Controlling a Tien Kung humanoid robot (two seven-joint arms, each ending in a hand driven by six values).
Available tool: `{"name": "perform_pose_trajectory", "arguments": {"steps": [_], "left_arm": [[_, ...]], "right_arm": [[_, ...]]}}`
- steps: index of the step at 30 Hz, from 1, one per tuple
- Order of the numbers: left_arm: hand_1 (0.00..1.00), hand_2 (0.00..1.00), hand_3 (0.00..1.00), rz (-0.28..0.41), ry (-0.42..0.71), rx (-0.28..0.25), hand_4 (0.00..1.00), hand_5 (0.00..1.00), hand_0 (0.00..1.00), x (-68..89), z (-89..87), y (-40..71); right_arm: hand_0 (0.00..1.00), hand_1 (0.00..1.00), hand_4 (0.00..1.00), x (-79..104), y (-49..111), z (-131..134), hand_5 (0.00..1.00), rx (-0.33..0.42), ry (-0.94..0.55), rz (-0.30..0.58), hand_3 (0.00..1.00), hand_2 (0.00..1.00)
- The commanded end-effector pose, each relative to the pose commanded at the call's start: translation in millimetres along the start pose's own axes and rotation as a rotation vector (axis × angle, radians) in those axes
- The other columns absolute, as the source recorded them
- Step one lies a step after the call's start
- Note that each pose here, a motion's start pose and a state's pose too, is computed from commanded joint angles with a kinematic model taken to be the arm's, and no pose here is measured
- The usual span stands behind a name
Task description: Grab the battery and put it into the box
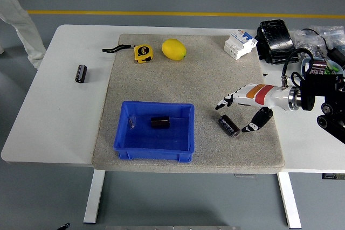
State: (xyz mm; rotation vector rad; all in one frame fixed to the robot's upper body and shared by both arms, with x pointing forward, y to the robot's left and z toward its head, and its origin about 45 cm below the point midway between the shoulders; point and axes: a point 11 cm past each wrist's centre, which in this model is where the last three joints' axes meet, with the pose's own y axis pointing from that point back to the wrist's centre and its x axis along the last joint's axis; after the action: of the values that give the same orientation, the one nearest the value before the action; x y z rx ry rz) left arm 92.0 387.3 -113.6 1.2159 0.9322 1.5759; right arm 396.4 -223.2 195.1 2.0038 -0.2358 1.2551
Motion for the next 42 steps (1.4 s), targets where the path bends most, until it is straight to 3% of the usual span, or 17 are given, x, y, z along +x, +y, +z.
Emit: {"name": "perform_pose_trajectory", "arguments": {"steps": [9, 31, 32, 37, 38, 42], "left_arm": [[0.807, 0.838, 0.647, -0.002, -0.004, 0.004, 0.740, 0.609, 0.765, -1.2, -1.1, 0.1], [0.807, 0.838, 0.645, -0.008, 0.000, 0.002, 0.738, 0.606, 0.765, -4.3, 1.1, 0.3], [0.808, 0.837, 0.645, -0.008, 0.000, 0.002, 0.738, 0.606, 0.765, -4.2, 1.2, 0.2], [0.808, 0.837, 0.645, -0.009, 0.000, 0.003, 0.738, 0.606, 0.765, -4.6, 1.1, 0.3], [0.807, 0.837, 0.645, -0.009, 0.000, 0.004, 0.738, 0.606, 0.764, -4.7, 1.2, 0.3], [0.807, 0.837, 0.645, -0.010, 0.000, 0.005, 0.738, 0.606, 0.764, -4.8, 0.8, 0.3]], "right_arm": [[0.721, 0.723, 0.901, -8.1, -11.8, -4, 0.110, 0.016, 0.011, 0.002, 0.834, 0.784], [0.680, 0.684, 0.885, -28.4, -22.0, 2, 0.098, -0.005, -0.023, -0.015, 0.811, 0.752], [0.492, 0.515, 0.681, -28.8, -22.3, 3, 0.002, -0.005, -0.024, -0.014, 0.656, 0.570], [0.492, 0.515, 0.681, -30.2, -24.2, 2, 0.002, 0.000, -0.025, 0.001, 0.656, 0.570], [0.447, 0.436, 0.552, -30.3, -24.9, 1, 0.002, 0.001, -0.028, 0.004, 0.501, 0.483], [0.447, 0.436, 0.552, -30.5, -25.4, 1, 0.002, 0.004, -0.033, 0.013, 0.501, 0.483]]}}
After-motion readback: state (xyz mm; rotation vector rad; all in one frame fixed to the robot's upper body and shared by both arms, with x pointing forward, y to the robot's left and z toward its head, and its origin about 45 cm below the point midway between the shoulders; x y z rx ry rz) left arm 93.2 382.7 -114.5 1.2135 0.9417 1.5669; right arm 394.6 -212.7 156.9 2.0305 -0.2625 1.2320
